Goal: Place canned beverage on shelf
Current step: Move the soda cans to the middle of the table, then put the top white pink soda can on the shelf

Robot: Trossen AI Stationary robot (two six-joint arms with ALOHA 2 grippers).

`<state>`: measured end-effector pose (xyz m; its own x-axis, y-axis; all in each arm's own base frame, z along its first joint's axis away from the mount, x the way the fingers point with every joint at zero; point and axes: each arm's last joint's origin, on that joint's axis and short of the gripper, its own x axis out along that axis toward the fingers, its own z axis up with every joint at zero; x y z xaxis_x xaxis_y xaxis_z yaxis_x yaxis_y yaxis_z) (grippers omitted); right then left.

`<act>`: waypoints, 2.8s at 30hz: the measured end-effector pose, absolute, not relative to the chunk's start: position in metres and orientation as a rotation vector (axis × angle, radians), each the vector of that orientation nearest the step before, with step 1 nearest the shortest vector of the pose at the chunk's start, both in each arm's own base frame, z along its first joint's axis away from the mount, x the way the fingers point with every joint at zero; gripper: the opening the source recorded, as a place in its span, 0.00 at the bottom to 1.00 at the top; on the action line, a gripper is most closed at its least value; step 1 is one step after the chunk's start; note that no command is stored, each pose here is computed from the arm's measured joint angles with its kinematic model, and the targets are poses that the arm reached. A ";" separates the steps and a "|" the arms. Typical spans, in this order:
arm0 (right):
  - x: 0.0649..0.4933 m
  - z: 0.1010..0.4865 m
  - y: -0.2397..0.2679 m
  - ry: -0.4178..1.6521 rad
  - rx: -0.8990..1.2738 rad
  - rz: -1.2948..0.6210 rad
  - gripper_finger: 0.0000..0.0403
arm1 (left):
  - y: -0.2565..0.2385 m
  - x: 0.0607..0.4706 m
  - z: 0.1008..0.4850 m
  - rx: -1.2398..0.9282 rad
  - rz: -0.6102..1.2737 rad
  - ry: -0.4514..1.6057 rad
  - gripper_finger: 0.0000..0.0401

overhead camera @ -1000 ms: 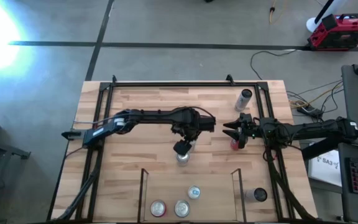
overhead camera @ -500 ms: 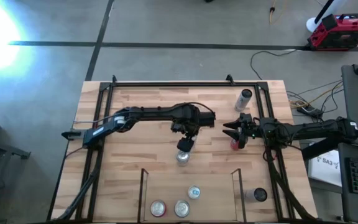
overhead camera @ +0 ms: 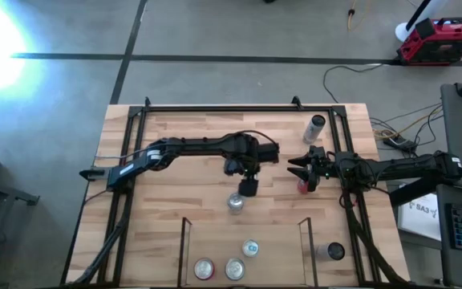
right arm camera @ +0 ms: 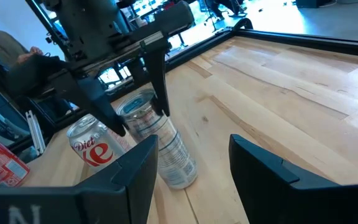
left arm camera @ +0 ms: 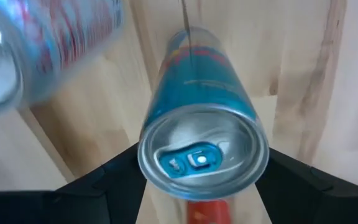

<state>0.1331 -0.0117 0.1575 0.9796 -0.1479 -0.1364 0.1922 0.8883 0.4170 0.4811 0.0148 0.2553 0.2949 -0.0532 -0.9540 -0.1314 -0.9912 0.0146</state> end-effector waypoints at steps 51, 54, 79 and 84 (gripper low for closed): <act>0.133 0.157 -0.012 0.102 0.443 -0.177 0.45 | 0.038 0.475 0.290 -1.412 0.712 1.004 0.83; 0.133 0.157 -0.012 0.102 0.443 -0.177 0.45 | 0.032 0.464 0.298 -1.351 0.716 1.072 0.89; 0.133 0.157 -0.012 0.102 0.443 -0.177 0.45 | 0.016 0.415 0.314 -1.113 1.023 1.173 0.97; 0.133 0.157 -0.012 0.102 0.443 -0.177 0.45 | 0.017 0.351 0.331 -0.983 1.113 1.153 0.91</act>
